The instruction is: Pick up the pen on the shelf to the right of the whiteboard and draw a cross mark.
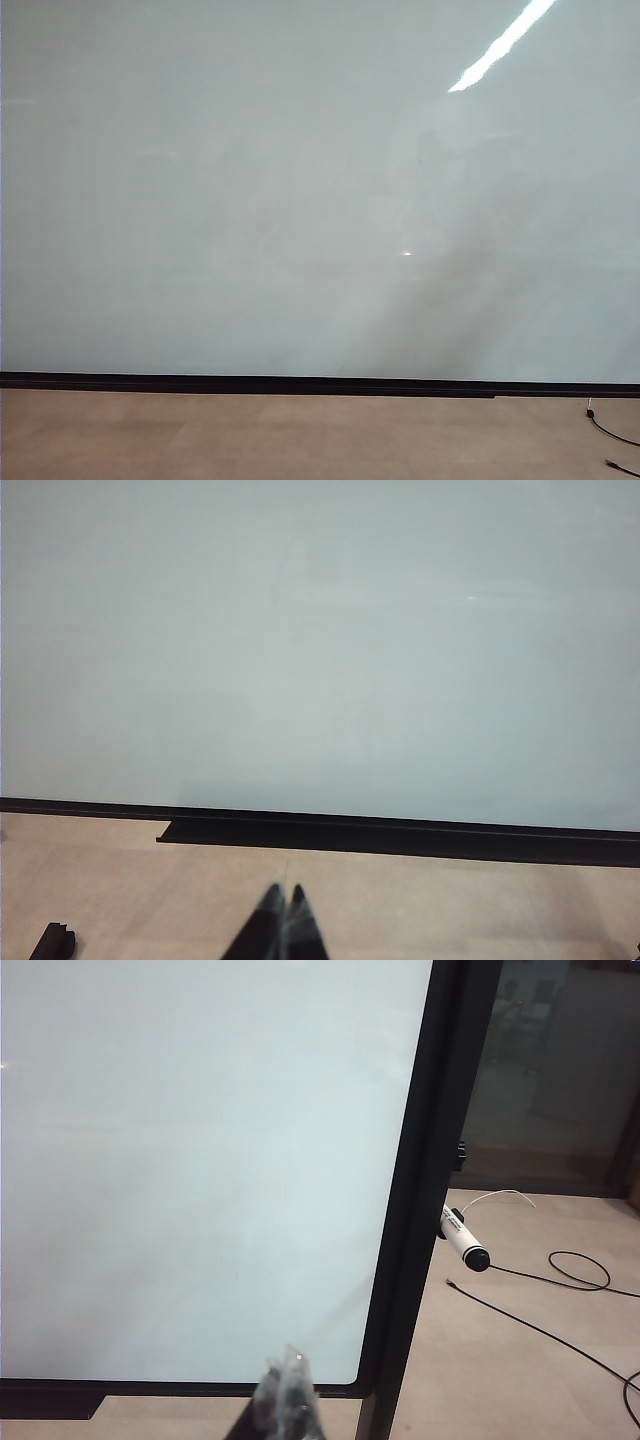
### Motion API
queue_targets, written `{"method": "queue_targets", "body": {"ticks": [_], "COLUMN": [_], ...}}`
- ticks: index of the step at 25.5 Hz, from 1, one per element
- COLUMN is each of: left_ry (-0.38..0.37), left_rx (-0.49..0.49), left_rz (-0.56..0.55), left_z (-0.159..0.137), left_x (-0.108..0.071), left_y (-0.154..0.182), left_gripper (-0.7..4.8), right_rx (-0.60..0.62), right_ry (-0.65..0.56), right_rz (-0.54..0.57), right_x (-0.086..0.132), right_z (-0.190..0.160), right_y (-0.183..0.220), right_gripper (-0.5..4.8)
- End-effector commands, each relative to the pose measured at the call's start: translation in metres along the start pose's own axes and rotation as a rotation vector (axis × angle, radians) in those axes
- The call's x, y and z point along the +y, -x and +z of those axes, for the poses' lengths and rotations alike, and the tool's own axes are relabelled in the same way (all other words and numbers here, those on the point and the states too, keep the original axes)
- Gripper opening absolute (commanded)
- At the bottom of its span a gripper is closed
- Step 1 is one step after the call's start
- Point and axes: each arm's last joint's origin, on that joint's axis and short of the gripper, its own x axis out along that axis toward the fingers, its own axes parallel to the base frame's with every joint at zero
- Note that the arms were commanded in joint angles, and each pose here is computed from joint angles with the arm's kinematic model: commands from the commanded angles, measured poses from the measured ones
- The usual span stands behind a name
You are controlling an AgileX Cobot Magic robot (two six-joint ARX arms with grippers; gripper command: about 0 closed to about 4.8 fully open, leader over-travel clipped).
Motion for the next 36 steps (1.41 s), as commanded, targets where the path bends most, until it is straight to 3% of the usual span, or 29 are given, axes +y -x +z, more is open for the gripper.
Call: {"method": "queue_targets", "body": {"ticks": [1,13,21,28,31,36], "left_ry": [-0.004,-0.005,-0.004,-0.004,-0.004,-0.005], "left_rx": [-0.008,-0.008,-0.008,-0.008,-0.008,-0.008], "left_rz": [-0.004,-0.004,-0.004,-0.004,-0.004,-0.004], "left_z": [0.0015,0.0015,0.0015,0.0015,0.0015,0.0015], "left_x": [-0.0001,-0.0001,-0.0001,-0.0001,-0.0001,-0.0001], "left_y": [0.0002,0.0002,0.0002,0.0002,0.0002,0.0002], "left_gripper": [-0.04,-0.05,-0.04,-0.05,-0.04,-0.05], "right_rx": [-0.020,-0.032,-0.026,0.020,0.047,0.058], "right_ry": [-0.001,-0.002,-0.008,-0.001,0.003,0.006], "right_rz": [-0.001,-0.004,-0.278,-0.282,-0.263,-0.263], "right_x": [-0.0002,-0.0004,-0.0084,-0.0082,-0.0076,-0.0075], "right_z": [0.0028,0.0040,0.0049,0.0007,-0.0009,-0.0008], "right_y": [0.0002,0.0002,0.0014,0.0007,-0.0017,-0.0062], "right_gripper": [-0.09,-0.09,-0.09,-0.04,0.70,1.52]}}
